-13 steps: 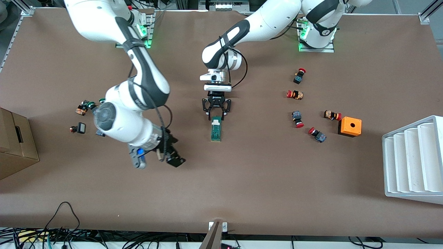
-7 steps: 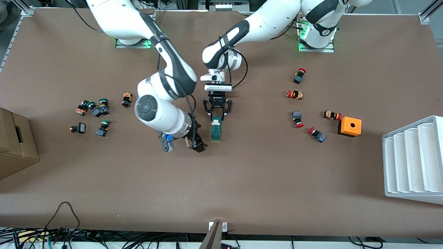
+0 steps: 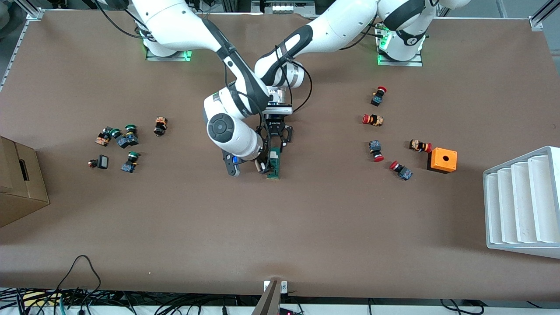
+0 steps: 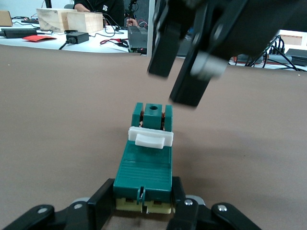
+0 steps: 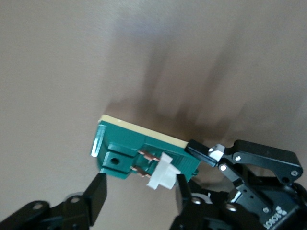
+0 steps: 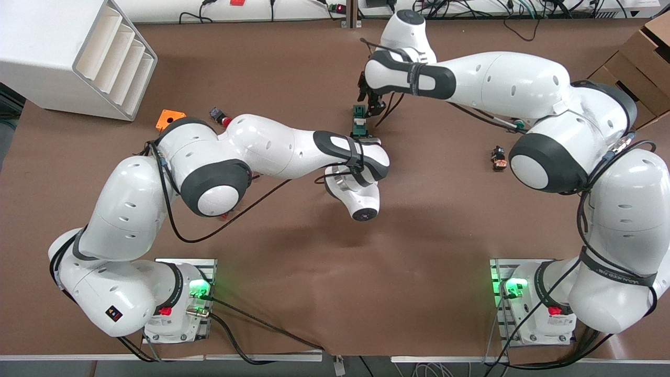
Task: Close load switch with both arms
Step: 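Reach the right gripper to the white lever while the left gripper holds, then grasp the white lever with the right gripper and press it down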
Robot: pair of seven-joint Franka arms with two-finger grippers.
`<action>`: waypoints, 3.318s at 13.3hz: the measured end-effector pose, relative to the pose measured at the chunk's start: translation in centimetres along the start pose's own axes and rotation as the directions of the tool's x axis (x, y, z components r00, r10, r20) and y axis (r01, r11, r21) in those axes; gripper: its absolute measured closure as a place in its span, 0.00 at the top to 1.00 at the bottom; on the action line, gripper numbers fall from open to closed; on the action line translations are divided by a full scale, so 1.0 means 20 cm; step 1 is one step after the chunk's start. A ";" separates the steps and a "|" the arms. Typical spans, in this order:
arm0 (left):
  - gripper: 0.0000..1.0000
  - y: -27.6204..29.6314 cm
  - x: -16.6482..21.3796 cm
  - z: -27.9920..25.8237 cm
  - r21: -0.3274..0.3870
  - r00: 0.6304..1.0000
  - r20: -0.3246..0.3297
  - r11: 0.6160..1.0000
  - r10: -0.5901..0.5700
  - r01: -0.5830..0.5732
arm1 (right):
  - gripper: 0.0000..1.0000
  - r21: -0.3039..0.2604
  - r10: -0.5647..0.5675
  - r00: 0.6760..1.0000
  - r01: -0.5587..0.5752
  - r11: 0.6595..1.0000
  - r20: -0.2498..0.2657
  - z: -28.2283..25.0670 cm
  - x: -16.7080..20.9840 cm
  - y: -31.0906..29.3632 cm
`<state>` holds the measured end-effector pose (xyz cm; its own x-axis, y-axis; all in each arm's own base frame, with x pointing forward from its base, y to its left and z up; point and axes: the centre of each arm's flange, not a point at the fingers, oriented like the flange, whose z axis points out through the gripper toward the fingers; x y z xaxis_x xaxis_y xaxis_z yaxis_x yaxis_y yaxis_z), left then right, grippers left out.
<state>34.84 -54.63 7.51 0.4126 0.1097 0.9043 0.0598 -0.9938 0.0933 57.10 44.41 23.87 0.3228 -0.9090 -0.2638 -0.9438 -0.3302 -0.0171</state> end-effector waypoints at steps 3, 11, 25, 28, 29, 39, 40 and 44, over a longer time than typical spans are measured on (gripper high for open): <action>0.52 0.00 0.00 0.00 0.000 1.000 -0.001 1.000 0.000 0.000 | 0.58 -0.007 -0.001 1.000 0.001 1.000 -0.008 0.07 -0.05 0.06; 0.52 0.00 0.00 0.00 0.000 1.000 -0.002 1.000 0.000 0.000 | 0.53 0.016 -0.018 0.999 0.018 1.000 -0.030 0.15 -0.10 0.12; 0.52 0.01 -0.01 0.00 0.004 1.000 -0.011 1.000 0.001 -0.001 | 0.30 0.038 -0.030 0.999 0.032 0.999 -0.038 0.11 -0.10 0.12; 0.52 0.01 -0.01 0.00 0.005 1.000 -0.011 1.000 0.001 -0.001 | 0.27 0.037 -0.029 0.999 0.030 0.999 -0.037 0.10 -0.10 0.12; 0.52 0.01 -0.01 0.00 0.005 1.000 -0.012 1.000 0.001 -0.001 | 0.27 0.039 -0.028 0.999 0.029 0.999 -0.036 0.08 -0.10 0.11; 0.52 0.01 -0.01 0.00 0.006 1.000 -0.014 1.000 0.001 -0.001 | 0.23 0.075 0.001 1.000 0.001 0.997 -0.030 0.00 -0.03 0.06; 0.52 0.01 -0.01 0.00 0.006 1.000 -0.014 1.000 0.001 -0.001 | 0.22 0.076 0.003 1.000 -0.001 0.997 -0.030 0.00 -0.02 0.06; 0.52 0.01 -0.01 0.00 0.007 1.000 -0.015 1.000 0.002 -0.002 | 0.22 0.074 0.000 1.000 0.002 0.997 -0.027 0.01 -0.04 0.06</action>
<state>34.76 -54.82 7.27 0.3986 0.1078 0.9108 0.0651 -0.9939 0.0892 55.68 44.69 23.94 0.3250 -0.9153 -0.2379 -0.9457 -0.3126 -0.0894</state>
